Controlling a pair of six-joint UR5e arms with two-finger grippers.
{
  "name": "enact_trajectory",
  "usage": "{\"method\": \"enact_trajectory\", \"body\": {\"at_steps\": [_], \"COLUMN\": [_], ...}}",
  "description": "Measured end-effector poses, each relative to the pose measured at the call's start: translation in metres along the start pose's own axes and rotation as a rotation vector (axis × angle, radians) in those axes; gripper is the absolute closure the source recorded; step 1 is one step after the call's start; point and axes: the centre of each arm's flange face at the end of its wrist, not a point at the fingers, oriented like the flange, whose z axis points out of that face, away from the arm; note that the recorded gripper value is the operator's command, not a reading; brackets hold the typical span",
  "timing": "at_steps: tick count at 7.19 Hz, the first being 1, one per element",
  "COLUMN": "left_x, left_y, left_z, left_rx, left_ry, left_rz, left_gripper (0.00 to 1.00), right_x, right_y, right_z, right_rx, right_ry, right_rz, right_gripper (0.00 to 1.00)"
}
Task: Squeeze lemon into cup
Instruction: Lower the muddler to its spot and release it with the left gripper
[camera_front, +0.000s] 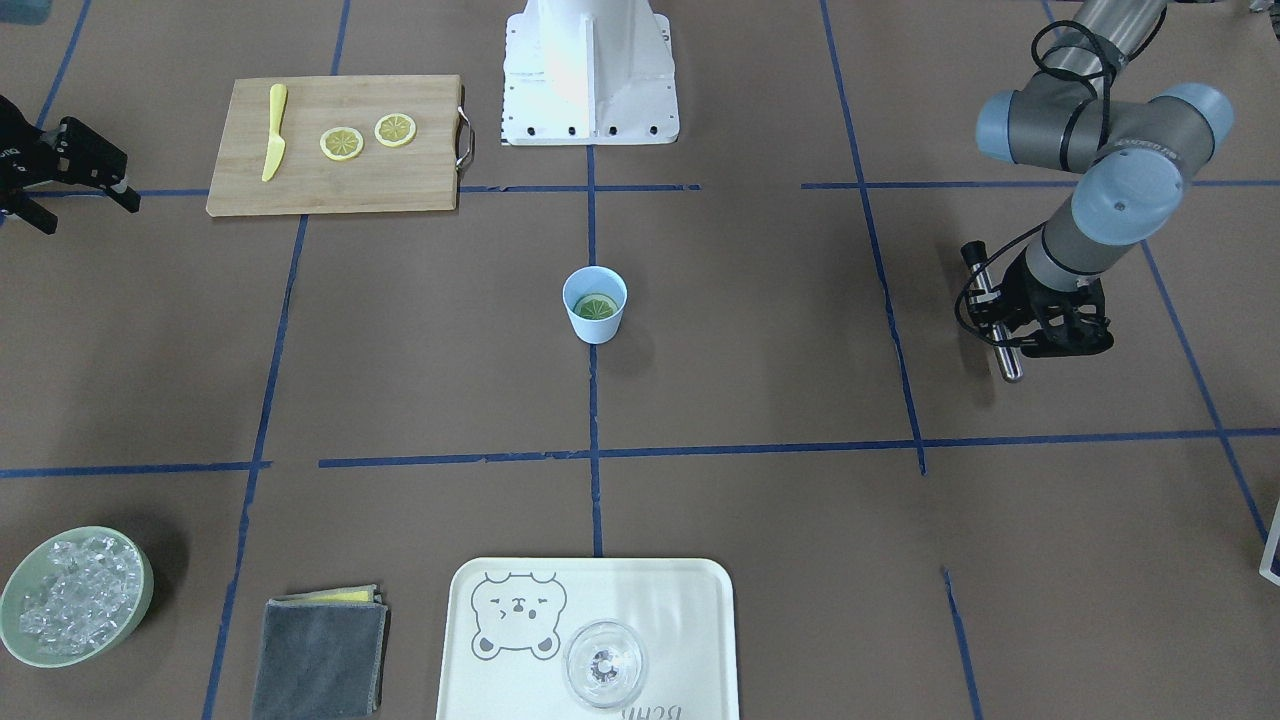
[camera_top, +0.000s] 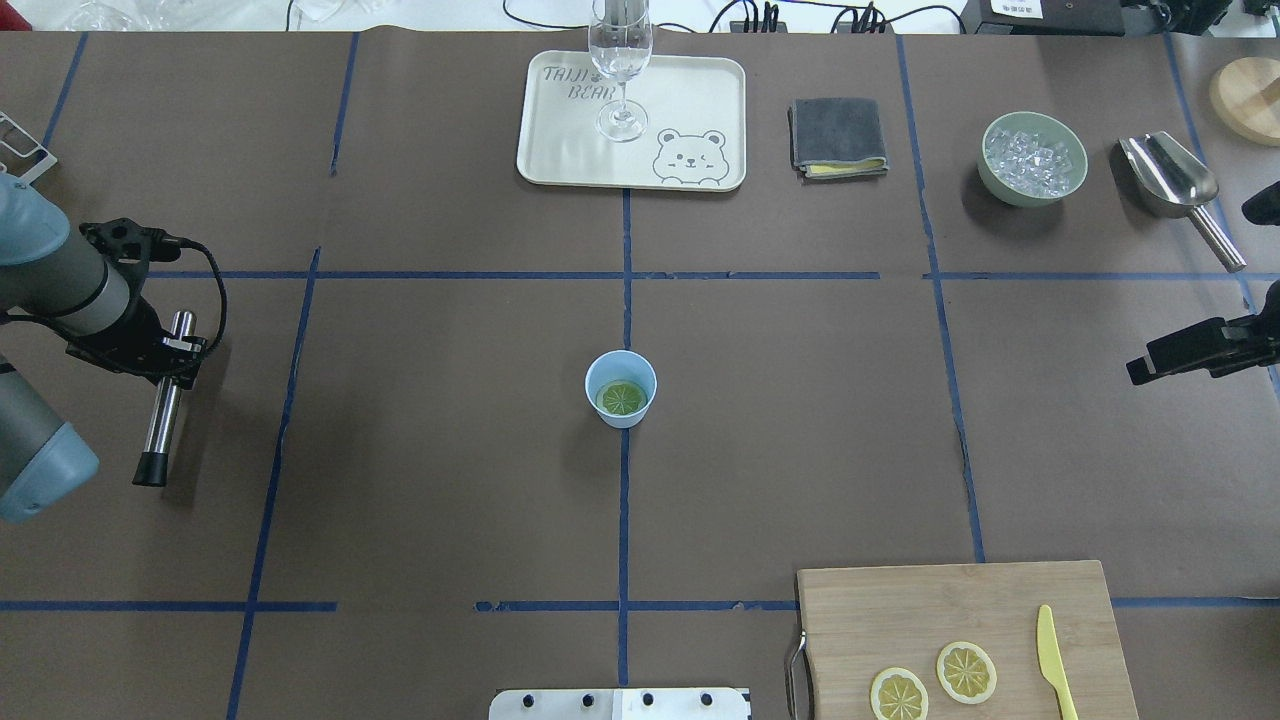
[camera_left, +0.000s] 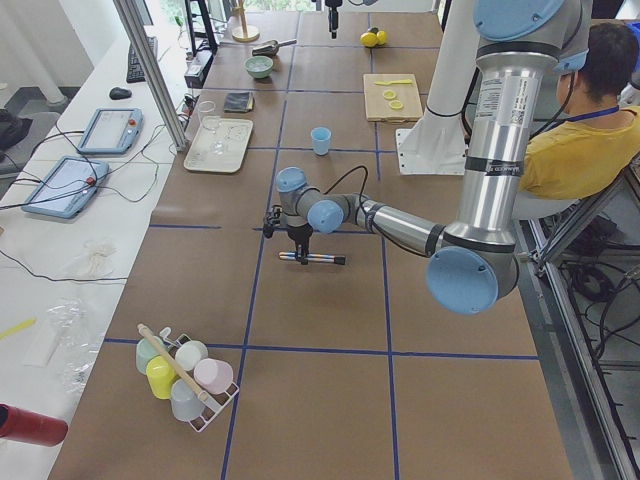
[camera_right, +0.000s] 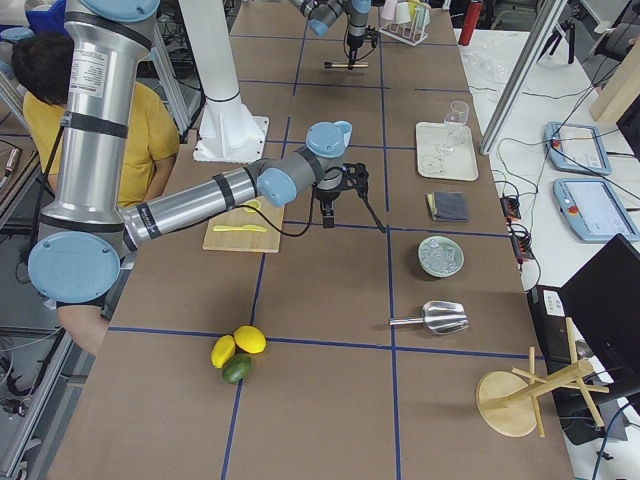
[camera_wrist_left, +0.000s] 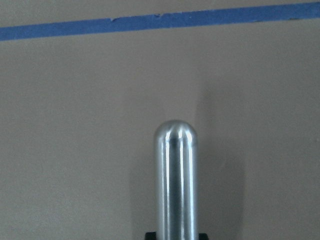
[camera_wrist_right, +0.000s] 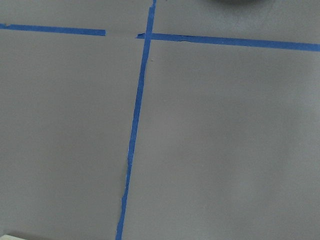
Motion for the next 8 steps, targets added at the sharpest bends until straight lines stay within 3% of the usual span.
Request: {"method": "enact_trajectory", "body": {"at_steps": [1, 2, 3, 8], "left_x": [0.000, -0.001, 0.000, 0.010], "left_y": [0.000, -0.001, -0.001, 0.005], "left_z": [0.003, 0.006, 0.007, -0.016], "left_rx": [-0.004, -0.007, -0.007, 0.019], "left_ry": [-0.002, -0.004, -0.004, 0.022], "left_rz": [0.001, 0.002, 0.005, 0.024], "left_gripper": [0.63, 0.16, 0.00, 0.00], "right_x": [0.000, 0.000, 0.000, 0.001], "right_y": [0.000, 0.000, 0.000, 0.000], "right_z": [0.000, 0.000, 0.000, -0.002], "right_rx": [0.000, 0.000, 0.000, 0.004], "right_ry": [0.000, 0.000, 0.000, 0.000], "right_rz": [0.000, 0.000, 0.000, 0.002], "right_gripper": [0.00, 0.00, 0.00, 0.00]}}
